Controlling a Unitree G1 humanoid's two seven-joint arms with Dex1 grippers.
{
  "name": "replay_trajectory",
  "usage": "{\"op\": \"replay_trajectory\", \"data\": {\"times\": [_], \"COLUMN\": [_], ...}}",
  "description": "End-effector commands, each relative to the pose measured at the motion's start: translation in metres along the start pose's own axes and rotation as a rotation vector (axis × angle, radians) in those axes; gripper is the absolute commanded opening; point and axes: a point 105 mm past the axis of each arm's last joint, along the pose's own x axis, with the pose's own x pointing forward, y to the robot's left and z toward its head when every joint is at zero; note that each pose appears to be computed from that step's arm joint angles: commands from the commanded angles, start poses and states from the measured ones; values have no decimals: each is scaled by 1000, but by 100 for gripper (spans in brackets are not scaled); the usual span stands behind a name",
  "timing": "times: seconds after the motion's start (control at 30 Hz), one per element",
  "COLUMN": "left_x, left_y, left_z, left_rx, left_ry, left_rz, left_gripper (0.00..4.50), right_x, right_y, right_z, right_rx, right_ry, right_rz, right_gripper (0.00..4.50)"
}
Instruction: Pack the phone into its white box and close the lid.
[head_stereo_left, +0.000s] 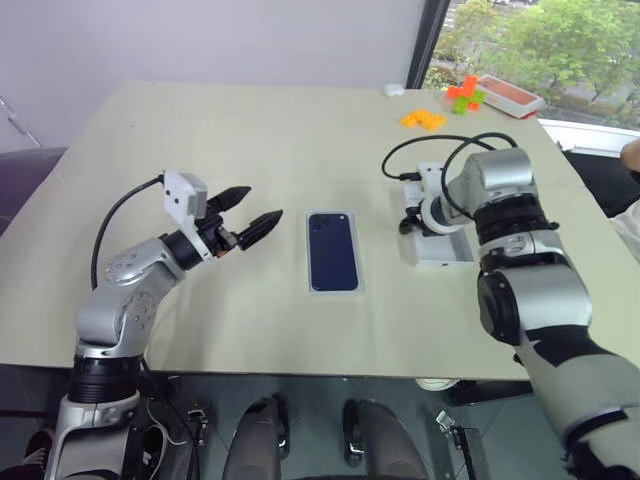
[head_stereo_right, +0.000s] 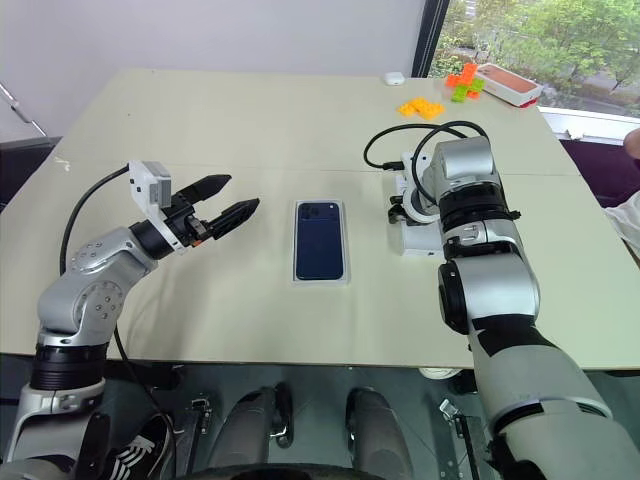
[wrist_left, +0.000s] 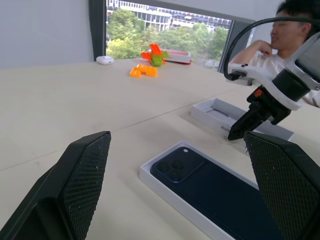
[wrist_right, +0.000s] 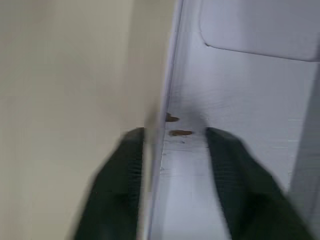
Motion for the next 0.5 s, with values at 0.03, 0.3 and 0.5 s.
{"op": "replay_trajectory", "data": {"times": [0.03,0.3,0.5], "left_x": [0,0,0], "left_y": [-2,1,3], "left_z": [12,12,12], "left_rx": [39,37,35], "left_ry": [-32,-27,-25], "left_rz": [-3,3,8], "left_gripper": [450,450,450], "right_x": [-1,-6,-20], "right_y": [-1,3,6], "right_z": [3,10,29], "right_rx": [-4,31,86], "right_ry": [-21,-56,-159], "right_rz": [-11,8,80], "right_gripper": [22,10,10]}}
